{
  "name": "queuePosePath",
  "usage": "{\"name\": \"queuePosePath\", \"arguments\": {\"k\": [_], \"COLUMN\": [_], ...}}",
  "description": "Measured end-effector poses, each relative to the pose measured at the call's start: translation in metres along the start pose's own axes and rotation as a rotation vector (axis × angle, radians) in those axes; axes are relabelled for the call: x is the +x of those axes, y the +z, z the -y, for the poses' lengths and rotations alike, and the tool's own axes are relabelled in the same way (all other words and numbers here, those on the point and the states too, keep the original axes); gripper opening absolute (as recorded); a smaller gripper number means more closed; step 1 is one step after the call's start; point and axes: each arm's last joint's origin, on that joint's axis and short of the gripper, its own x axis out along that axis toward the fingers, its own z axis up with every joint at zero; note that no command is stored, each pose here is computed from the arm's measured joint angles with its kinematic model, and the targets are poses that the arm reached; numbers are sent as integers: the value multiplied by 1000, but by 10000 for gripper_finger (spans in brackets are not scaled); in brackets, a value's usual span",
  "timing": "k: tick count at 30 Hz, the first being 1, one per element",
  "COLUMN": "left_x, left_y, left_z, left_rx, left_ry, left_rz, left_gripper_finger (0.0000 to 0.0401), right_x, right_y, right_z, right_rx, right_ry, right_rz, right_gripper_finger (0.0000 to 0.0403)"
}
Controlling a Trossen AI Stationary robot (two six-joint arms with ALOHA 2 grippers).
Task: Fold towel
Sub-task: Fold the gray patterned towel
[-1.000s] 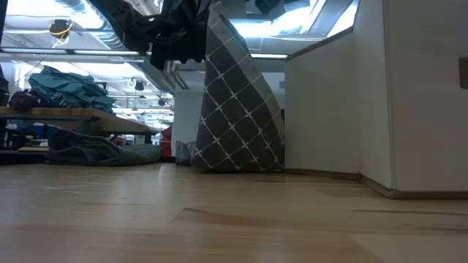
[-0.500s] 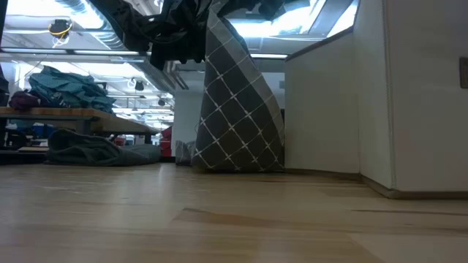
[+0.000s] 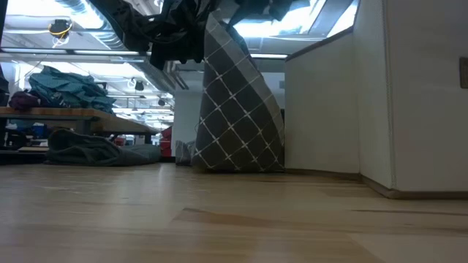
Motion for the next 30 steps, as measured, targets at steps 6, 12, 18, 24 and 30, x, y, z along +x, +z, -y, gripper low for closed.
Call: {"name": "queuePosePath", "arguments": {"k": [6, 12, 18, 24, 30], "left_x": [0, 0, 0, 0, 0], "left_y": [0, 0, 0, 0, 0], "left_z": [0, 0, 0, 0, 0], "left_rx": [3, 2, -1, -1, 2], "left_ry": [0, -1, 0, -1, -1], "left_rz": [0, -1, -1, -1, -1], "left_gripper_finger": [0, 0, 0, 0, 0], "right_x": [0, -3, -2, -2, -2], "right_y": [-2, -4, -4, -10, -14], "right_z": [-3, -13, -10, -4, 1], "right_rx": [19, 42, 117, 188, 229], "right_ry": [28, 124, 93, 31, -20], "right_rz": [9, 54, 63, 73, 90], "right_gripper_finger": [182, 182, 181, 181, 181]}}
